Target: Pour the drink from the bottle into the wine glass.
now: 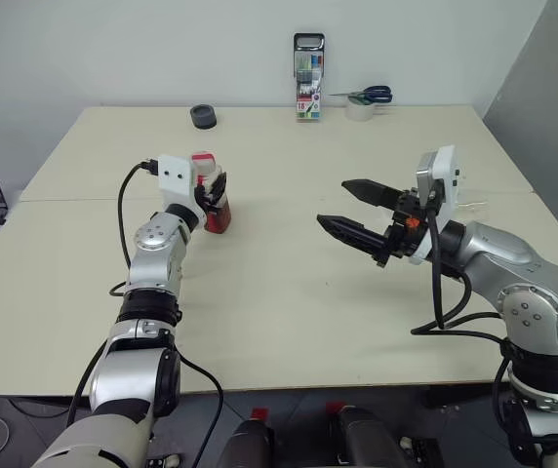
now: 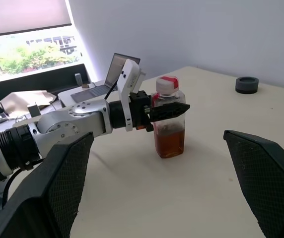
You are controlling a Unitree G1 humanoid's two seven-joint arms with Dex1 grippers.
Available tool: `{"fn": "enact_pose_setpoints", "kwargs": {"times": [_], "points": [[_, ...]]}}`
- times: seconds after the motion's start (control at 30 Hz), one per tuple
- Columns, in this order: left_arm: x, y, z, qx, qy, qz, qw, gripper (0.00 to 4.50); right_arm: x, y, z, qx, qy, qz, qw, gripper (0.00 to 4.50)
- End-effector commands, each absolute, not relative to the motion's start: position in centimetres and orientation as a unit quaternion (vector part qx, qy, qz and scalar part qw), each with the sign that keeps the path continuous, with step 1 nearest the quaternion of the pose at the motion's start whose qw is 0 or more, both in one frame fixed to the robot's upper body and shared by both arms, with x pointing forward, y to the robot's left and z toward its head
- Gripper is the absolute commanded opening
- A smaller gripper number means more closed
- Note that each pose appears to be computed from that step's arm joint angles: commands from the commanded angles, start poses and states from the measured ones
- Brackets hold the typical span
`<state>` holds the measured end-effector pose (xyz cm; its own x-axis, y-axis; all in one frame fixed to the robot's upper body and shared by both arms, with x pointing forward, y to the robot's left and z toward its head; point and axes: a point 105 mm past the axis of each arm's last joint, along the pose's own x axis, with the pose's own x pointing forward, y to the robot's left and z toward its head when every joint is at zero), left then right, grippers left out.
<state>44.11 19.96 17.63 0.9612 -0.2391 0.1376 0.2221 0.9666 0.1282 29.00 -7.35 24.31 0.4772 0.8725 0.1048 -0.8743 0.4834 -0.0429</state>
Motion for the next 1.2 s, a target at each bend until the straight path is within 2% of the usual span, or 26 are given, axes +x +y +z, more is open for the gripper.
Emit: {"fn": "enact_pose_setpoints", "kwargs": {"times": [0.03,0.23,0.33,0.57,0.73,0.97,1.2], "points": [[43.8,19.9,20.5,0.069,-0.122,-0.115,0.983,1.82,28.5,-7.0,25.2,0.000,-0.079,0.513,0.855,4.50],[42.9,14.8,22.1,0.051,-0.134,-0.217,0.966,1.82,29.0,-6.2,25.8,0.022,-0.095,0.494,0.864,4.50],[40.9,9.6,22.6,0.044,-0.133,-0.353,0.925,1.82,29.6,-5.3,26.3,0.026,-0.108,0.476,0.872,4.50],[35.8,4.9,21.6,0.065,-0.090,-0.556,0.823,1.82,30.8,-5.2,26.7,0.016,-0.120,0.441,0.889,4.50],[35.0,4.5,21.4,0.080,-0.080,-0.589,0.800,1.82,30.8,-5.4,26.5,0.013,-0.116,0.434,0.893,4.50],[34.9,4.0,21.5,0.080,-0.085,-0.598,0.793,1.82,30.5,-4.8,25.0,-0.003,-0.096,0.442,0.892,4.50],[34.8,3.6,21.7,0.078,-0.089,-0.602,0.790,1.82,31.1,-4.5,25.0,0.001,-0.098,0.446,0.889,4.50]]}}
